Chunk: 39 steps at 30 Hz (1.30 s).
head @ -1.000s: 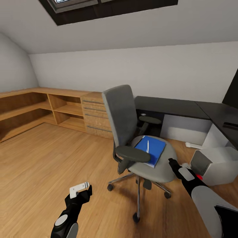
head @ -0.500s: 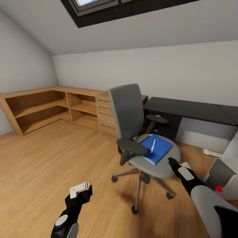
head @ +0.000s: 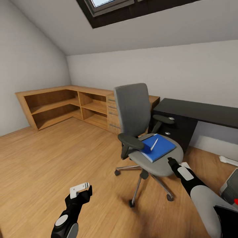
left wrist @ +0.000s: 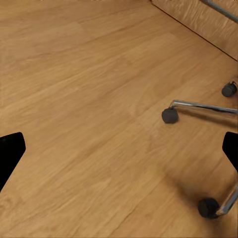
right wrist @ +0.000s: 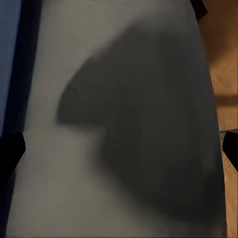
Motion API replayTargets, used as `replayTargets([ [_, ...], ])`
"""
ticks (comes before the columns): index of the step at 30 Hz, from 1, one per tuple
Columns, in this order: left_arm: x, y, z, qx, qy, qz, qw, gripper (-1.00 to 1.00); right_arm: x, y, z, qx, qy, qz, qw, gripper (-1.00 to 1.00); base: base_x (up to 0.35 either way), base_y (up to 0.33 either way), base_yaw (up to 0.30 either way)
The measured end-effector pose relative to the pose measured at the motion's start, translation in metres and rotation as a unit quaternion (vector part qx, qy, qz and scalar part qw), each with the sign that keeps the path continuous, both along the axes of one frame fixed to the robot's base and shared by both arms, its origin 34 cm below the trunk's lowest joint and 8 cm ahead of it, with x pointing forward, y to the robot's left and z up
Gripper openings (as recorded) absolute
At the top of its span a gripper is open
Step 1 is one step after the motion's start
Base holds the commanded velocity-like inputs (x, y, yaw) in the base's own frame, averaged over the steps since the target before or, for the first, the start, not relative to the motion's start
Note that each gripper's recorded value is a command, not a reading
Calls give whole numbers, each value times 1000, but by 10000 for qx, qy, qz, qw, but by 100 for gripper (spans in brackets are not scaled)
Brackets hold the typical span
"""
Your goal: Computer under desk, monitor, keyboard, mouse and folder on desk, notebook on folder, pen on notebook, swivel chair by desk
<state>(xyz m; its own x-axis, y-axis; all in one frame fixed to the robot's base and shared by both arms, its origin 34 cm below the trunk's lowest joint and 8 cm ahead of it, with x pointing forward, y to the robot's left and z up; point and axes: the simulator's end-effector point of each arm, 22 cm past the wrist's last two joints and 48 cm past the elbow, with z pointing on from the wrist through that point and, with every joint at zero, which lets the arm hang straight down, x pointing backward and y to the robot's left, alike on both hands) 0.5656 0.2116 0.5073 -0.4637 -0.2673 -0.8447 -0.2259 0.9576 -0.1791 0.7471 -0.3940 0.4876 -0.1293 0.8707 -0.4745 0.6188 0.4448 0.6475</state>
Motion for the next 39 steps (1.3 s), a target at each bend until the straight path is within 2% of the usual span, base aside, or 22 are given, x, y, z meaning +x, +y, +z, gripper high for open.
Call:
replayTargets([
  [19,0,-4,0,-7,-9,-45,10000,100,0,0,0,-14,-5,7,10000,100,23,0,1],
  [39,10,-6,44,-11,-1,-63,10000,100,11,0,44,-17,-9,12,10000,100,0,0,-15],
])
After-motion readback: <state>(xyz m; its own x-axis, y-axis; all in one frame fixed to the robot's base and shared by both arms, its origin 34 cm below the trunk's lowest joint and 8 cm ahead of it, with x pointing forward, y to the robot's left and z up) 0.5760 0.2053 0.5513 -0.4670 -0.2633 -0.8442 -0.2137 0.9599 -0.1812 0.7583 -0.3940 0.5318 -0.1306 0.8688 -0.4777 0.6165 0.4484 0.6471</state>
